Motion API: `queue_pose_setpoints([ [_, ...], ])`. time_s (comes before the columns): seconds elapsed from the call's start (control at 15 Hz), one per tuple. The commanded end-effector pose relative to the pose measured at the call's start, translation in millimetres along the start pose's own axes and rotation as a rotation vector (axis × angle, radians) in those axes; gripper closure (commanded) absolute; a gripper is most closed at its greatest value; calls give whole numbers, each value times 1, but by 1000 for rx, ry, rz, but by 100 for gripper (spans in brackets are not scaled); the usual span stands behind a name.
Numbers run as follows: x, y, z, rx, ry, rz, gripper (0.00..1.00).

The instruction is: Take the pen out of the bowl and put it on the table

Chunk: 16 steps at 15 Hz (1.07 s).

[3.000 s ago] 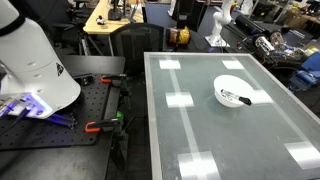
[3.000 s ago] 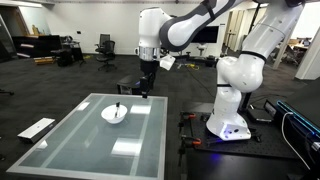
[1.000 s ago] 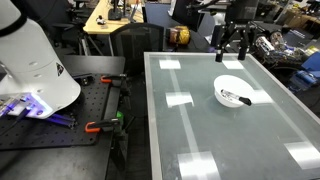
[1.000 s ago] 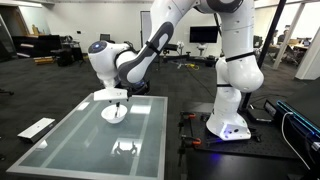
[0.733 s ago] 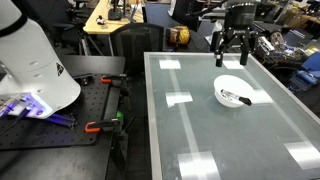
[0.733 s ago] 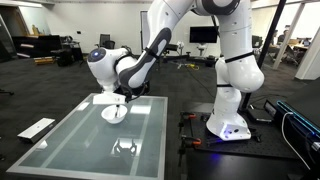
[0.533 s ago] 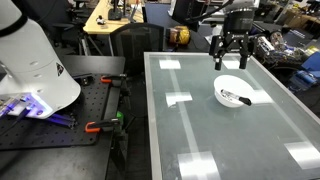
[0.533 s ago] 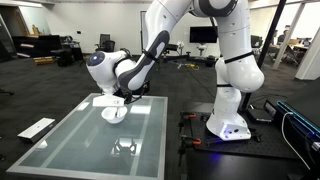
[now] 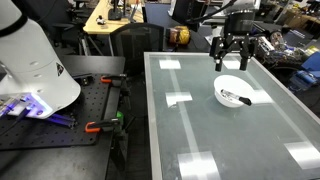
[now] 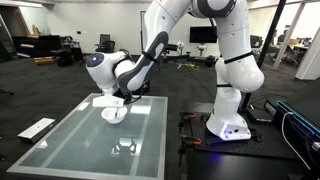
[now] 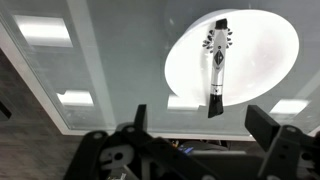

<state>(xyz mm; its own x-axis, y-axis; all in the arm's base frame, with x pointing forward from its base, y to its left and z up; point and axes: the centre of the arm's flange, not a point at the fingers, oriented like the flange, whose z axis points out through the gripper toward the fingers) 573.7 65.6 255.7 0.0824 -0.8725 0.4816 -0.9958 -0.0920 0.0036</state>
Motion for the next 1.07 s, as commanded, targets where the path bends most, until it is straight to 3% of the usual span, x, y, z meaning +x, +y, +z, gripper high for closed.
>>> queue_pose_setpoints([
  [0.0, 0, -10, 13, -42, 33, 58, 0],
  [0.2, -1, -12, 27, -64, 51, 95, 0],
  [0.27, -1, -14, 31, -65, 59, 108, 3],
  [0.33, -2, -16, 35, -63, 64, 117, 14],
  [0.4, -1, -18, 38, -61, 68, 129, 13],
  [0.53, -1, -22, 43, -53, 71, 149, 23],
  [0.67, 3, -25, 45, -43, 77, 176, 24],
  [0.73, 4, -27, 46, -38, 79, 191, 30],
  [1.0, 9, -35, 50, -32, 80, 206, 29],
])
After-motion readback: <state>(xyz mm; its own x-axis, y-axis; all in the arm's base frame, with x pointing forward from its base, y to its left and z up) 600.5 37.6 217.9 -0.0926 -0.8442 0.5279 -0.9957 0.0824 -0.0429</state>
